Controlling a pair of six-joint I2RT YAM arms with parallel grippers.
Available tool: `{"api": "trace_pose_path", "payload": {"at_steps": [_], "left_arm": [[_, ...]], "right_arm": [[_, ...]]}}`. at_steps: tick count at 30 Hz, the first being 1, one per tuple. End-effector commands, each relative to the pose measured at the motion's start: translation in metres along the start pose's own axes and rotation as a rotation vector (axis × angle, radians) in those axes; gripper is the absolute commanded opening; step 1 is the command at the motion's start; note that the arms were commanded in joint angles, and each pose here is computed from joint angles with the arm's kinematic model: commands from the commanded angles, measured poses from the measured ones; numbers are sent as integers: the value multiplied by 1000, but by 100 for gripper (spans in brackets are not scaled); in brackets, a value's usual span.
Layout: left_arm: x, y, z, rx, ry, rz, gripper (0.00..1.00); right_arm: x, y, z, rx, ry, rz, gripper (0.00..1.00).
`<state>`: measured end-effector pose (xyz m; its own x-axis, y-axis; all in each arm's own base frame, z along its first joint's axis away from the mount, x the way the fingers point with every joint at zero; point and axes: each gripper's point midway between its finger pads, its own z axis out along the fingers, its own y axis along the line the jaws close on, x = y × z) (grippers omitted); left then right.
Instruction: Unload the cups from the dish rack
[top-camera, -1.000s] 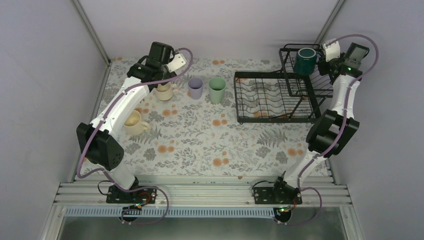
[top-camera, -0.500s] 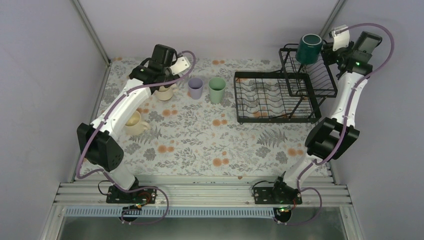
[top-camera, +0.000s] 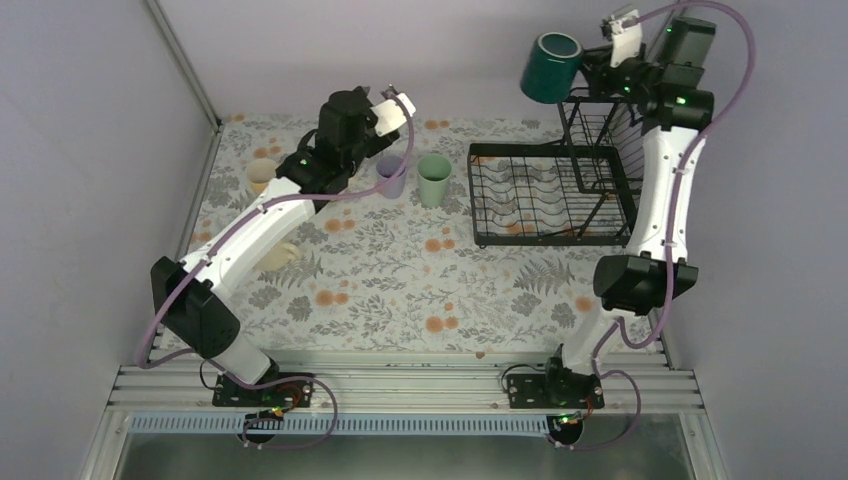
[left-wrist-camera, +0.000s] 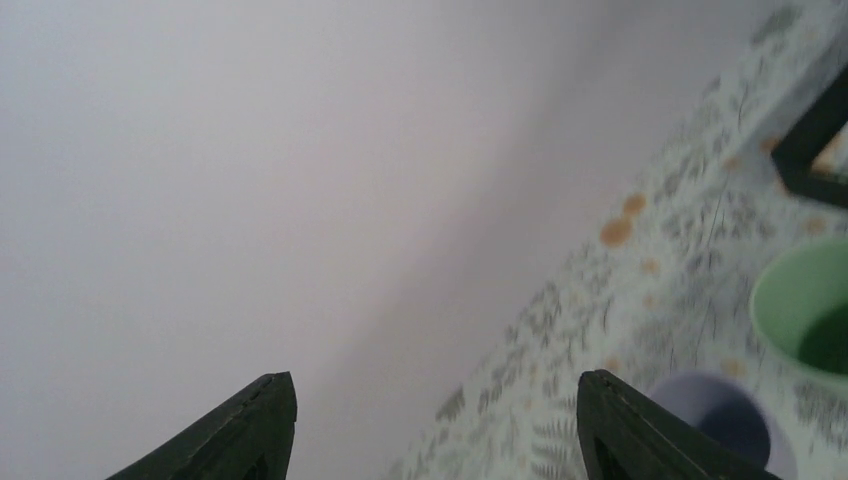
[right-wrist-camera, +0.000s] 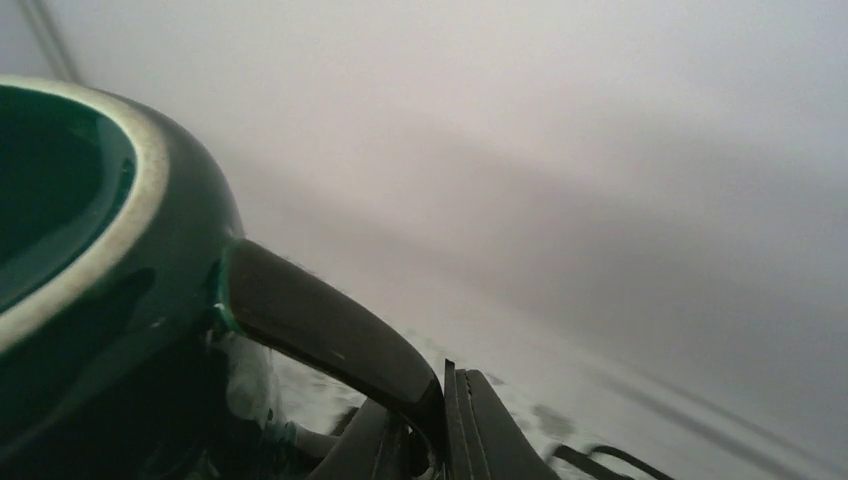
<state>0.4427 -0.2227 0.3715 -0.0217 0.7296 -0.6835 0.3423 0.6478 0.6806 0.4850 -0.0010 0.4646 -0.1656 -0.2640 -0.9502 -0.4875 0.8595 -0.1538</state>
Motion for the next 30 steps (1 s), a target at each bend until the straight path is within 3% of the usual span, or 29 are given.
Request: {"api": "trace_pose_path", "payload": {"at_steps": [1,11,20,30], "left_arm": [[-54,10,-10,-77,-197,-12,72],[-91,23,-45,-60,-393,-49,77],[-118,29,-57,-94,-565,-104,80],[-126,-26,-48,-73,-658,20,80]], "right_arm": [[-28,44,8,-150,-58,121,3],[-59,102,55,-439,-160,263,3],[-30,150,106,-710,-82,448,3],[-24,168,105,-866,-41,581,3]]}}
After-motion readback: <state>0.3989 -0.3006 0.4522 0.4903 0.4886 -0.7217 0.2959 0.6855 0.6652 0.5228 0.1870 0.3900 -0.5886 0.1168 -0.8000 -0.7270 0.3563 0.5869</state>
